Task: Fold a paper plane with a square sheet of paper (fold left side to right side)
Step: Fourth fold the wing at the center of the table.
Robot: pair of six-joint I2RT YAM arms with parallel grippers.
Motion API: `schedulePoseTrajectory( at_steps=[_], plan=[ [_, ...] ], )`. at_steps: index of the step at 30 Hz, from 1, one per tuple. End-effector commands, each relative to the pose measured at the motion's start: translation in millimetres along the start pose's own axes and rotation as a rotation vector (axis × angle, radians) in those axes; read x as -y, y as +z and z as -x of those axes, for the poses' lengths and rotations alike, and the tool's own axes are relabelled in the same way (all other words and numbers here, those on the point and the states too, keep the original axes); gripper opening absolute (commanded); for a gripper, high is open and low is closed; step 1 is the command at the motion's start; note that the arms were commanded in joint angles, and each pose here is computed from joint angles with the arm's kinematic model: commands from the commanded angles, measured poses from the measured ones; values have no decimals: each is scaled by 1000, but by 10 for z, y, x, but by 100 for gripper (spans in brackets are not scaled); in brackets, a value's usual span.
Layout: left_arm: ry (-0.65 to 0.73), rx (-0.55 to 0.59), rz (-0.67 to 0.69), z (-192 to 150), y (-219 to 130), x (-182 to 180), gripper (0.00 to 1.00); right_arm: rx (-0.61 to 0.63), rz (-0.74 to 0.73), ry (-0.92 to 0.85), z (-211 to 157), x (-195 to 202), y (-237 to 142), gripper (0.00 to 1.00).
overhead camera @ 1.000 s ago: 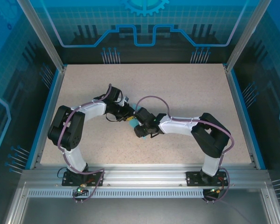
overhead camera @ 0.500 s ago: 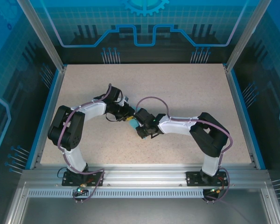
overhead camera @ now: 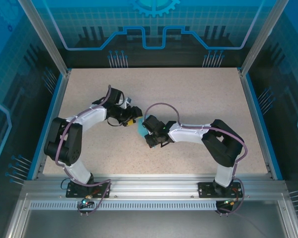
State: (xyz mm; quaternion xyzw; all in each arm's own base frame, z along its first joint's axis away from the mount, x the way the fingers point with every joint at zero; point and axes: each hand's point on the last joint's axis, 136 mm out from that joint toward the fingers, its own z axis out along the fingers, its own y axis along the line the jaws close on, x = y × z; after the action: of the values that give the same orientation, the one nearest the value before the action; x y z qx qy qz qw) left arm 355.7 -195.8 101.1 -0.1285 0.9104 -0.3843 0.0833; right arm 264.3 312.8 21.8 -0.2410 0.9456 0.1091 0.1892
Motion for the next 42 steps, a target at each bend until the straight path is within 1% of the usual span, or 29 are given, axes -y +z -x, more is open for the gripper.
schedulePoseTrajectory(
  at_steps=[1,4,6,8,10,16,26,42],
  plan=[
    [0,28,-17,36,-198,-13,63,0,28,16,-47,-21,-47,11],
    [-26,28,-16,22,-207,-94,63,10,55,34,-52,-11,-61,11],
    [-43,9,-25,-17,-156,-126,58,16,79,51,-52,-2,-70,11],
    [-67,-9,-27,-53,-87,-189,49,30,114,73,-35,-4,-91,11],
    [-80,-28,-25,-86,-17,-238,44,41,137,86,-19,-4,-111,11],
    [-75,-94,-17,-190,222,-242,38,51,182,108,9,-9,-119,11],
    [-69,-160,-2,-276,527,-199,37,26,227,136,7,-28,-90,11],
    [-77,-186,22,-268,712,-214,39,-11,241,169,-51,18,-30,11]
  ],
)
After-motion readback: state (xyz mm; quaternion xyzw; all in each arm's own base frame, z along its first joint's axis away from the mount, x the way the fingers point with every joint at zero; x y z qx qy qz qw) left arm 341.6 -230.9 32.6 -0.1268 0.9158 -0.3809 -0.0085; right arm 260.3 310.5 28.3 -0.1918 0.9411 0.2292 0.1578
